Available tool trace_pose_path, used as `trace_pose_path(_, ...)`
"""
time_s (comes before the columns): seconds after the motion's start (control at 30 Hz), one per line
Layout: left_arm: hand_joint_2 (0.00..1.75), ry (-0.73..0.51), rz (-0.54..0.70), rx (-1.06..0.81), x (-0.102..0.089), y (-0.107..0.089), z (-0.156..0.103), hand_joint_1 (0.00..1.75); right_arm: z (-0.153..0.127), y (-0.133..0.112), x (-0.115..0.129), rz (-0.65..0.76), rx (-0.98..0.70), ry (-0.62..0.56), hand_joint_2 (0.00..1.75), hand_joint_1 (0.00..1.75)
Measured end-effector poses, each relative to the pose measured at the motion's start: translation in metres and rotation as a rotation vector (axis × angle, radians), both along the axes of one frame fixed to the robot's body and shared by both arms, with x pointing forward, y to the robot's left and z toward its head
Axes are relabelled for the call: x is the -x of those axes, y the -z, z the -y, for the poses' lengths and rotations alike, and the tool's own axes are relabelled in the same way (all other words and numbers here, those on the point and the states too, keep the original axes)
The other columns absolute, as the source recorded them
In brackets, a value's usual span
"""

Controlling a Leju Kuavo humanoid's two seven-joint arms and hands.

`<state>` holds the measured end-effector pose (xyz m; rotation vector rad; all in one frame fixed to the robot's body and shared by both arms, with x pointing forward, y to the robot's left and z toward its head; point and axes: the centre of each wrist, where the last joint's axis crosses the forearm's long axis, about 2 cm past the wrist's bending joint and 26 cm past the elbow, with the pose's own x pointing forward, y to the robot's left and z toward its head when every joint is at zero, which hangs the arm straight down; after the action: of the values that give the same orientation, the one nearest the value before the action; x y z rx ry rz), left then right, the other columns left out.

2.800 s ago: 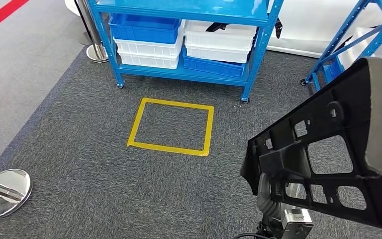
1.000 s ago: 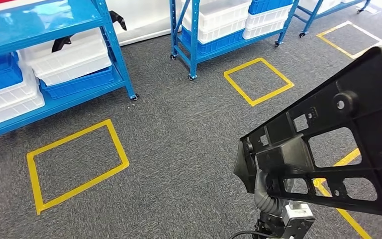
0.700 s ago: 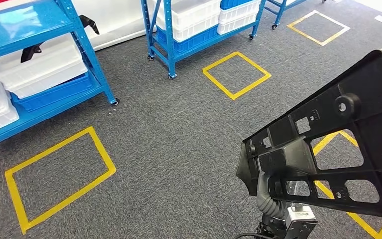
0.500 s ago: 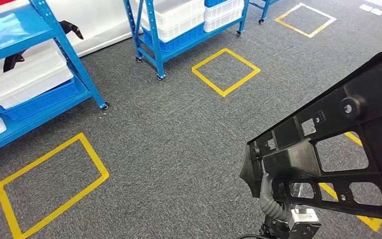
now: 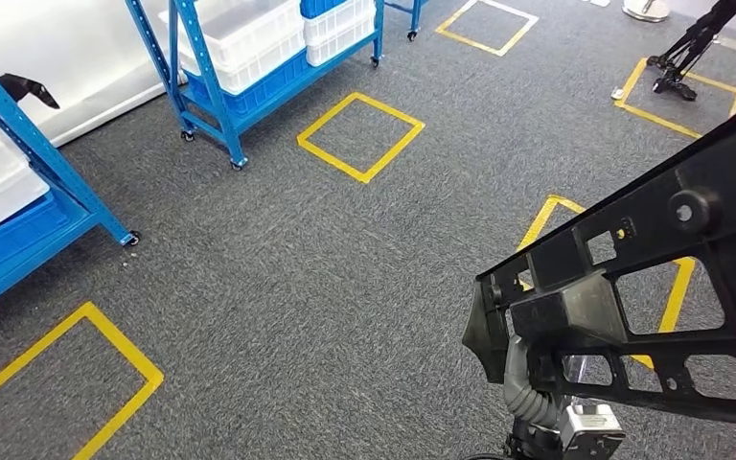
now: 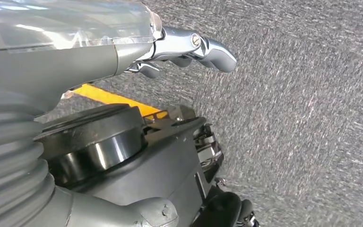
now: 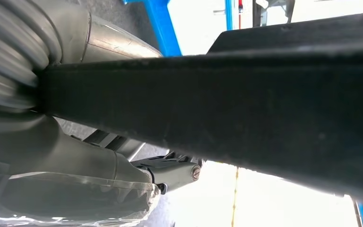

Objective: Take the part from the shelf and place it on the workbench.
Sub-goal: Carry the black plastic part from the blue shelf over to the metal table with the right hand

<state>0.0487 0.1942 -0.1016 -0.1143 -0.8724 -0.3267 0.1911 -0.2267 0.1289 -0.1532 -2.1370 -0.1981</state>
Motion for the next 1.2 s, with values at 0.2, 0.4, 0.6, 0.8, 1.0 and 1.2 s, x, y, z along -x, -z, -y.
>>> trace_pose_path(0.2, 1.75, 0.011, -0.018, 0.013, 0.0050, 0.0000, 0.0032, 0.00, 0.0024, -0.0003, -0.0013, -0.002, 0.002, 0.006, 1.75, 1.75)
trace_pose_path(0.4, 1.75, 0.020, -0.023, 0.019, 0.0048, -0.0004, 0.0054, 0.00, 0.0043, -0.0007, -0.0024, -0.002, 0.004, 0.012, 1.75, 1.75)
trace_pose_path(0.6, 1.75, 0.021, -0.019, 0.030, 0.0021, -0.0013, 0.0084, 0.00, 0.0055, -0.0010, -0.0029, -0.002, 0.004, 0.016, 1.75, 1.75)
trace_pose_path(0.8, 1.75, 0.021, -0.022, 0.031, 0.0029, -0.0012, 0.0082, 0.00, 0.0055, -0.0009, -0.0029, -0.003, 0.004, 0.015, 1.75, 1.75)
trace_pose_path(1.0, 1.75, 0.026, -0.026, 0.036, 0.0030, -0.0011, 0.0081, 0.00, 0.0054, -0.0013, -0.0036, -0.003, 0.004, 0.012, 1.75, 1.75)
trace_pose_path(1.2, 1.75, 0.031, -0.030, 0.037, 0.0046, -0.0011, 0.0091, 0.00, 0.0057, -0.0022, -0.0065, -0.001, 0.008, 0.012, 1.75, 1.75)
